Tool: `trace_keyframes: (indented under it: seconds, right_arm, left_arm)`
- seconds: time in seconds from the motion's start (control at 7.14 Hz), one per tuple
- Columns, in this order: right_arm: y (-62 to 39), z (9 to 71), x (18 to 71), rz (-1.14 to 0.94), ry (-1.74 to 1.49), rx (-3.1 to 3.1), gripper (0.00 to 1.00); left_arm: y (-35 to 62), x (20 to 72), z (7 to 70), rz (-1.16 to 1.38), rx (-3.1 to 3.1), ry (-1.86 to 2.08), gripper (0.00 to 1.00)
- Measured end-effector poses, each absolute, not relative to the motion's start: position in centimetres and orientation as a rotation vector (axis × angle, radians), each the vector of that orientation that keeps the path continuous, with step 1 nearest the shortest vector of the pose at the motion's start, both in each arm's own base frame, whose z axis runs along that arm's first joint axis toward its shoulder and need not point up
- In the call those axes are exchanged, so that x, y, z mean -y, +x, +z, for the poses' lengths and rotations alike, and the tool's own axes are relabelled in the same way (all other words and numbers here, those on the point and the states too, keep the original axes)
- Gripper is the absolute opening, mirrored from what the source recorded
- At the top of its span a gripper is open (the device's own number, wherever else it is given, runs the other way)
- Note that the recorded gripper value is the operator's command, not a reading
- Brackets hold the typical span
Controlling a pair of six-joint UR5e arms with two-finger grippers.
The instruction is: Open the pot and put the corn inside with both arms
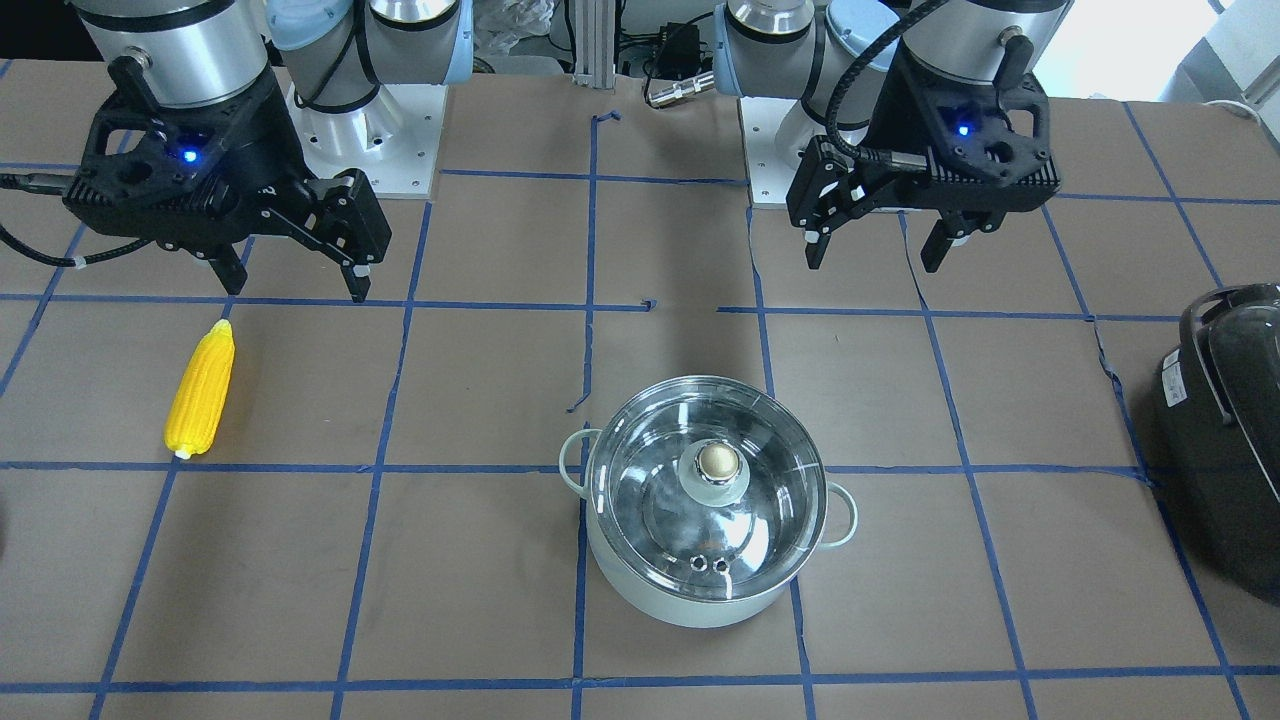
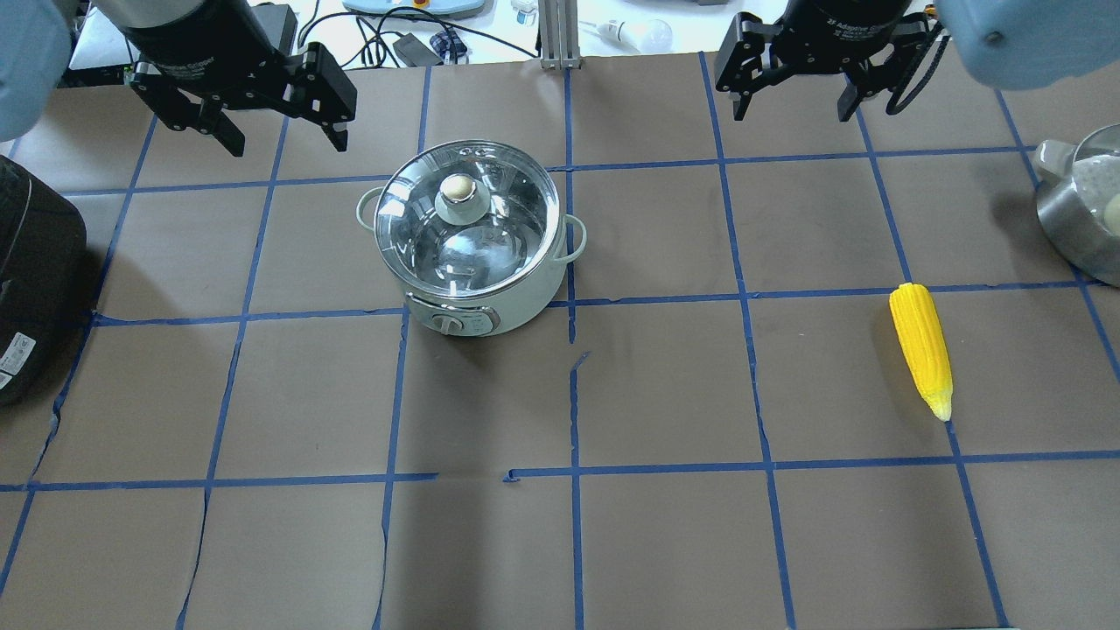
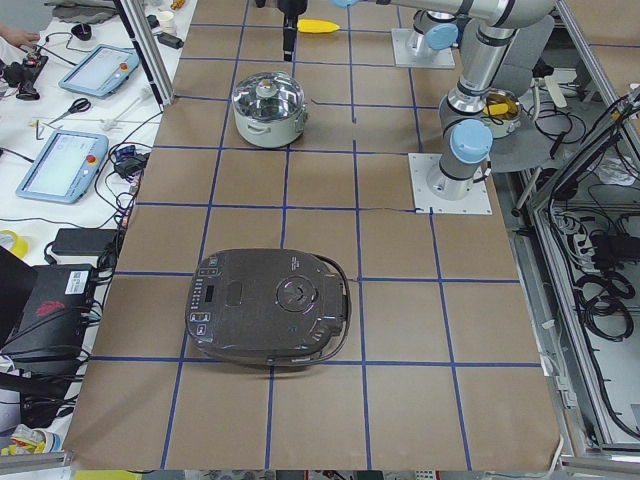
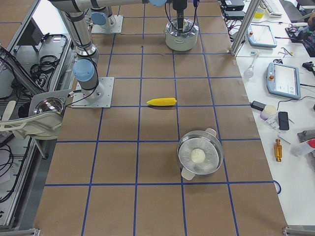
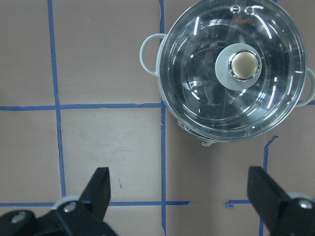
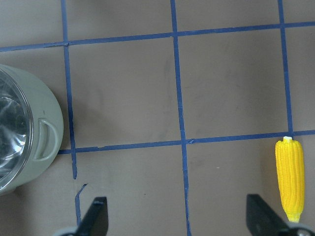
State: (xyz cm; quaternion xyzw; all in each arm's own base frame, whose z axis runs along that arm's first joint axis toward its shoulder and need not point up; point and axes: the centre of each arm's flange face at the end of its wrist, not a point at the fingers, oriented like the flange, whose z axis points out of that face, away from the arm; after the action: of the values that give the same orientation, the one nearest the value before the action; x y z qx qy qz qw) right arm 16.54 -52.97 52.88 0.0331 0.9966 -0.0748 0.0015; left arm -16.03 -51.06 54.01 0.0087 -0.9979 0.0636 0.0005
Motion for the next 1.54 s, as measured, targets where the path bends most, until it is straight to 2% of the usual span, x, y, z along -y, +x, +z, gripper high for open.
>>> trace_keyframes:
  seconds: [0.42,0.98,1.12,1.26,1.4,1.54]
  right_arm:
    - [16.5,52.9,53.0,-0.232,0.104,-3.128,1.0]
    - [16.5,52.9,53.0,-0.232,0.104,-3.129,1.0]
    - [16.4,52.8,53.0,-0.231,0.106,-3.13,1.0]
    - [16.2,52.7,53.2,-0.229,0.108,-3.131,1.0]
    - [15.7,52.5,53.6,-0.228,0.114,-3.133,1.0]
    - [14.7,52.0,54.4,-0.224,0.126,-3.136,1.0]
  left_arm:
    - [-20.2,52.9,51.4,0.264,3.132,0.116,1.0]
    - [-24.6,57.1,39.4,0.219,3.136,0.153,1.0]
    - [-25.1,58.1,37.0,0.214,3.134,0.142,0.94]
    - [-25.5,58.7,35.3,0.197,3.139,0.106,0.82]
    - [-25.6,59.1,34.4,0.185,3.146,0.043,0.78]
    - [-25.7,59.2,34.0,0.179,3.15,0.003,0.63]
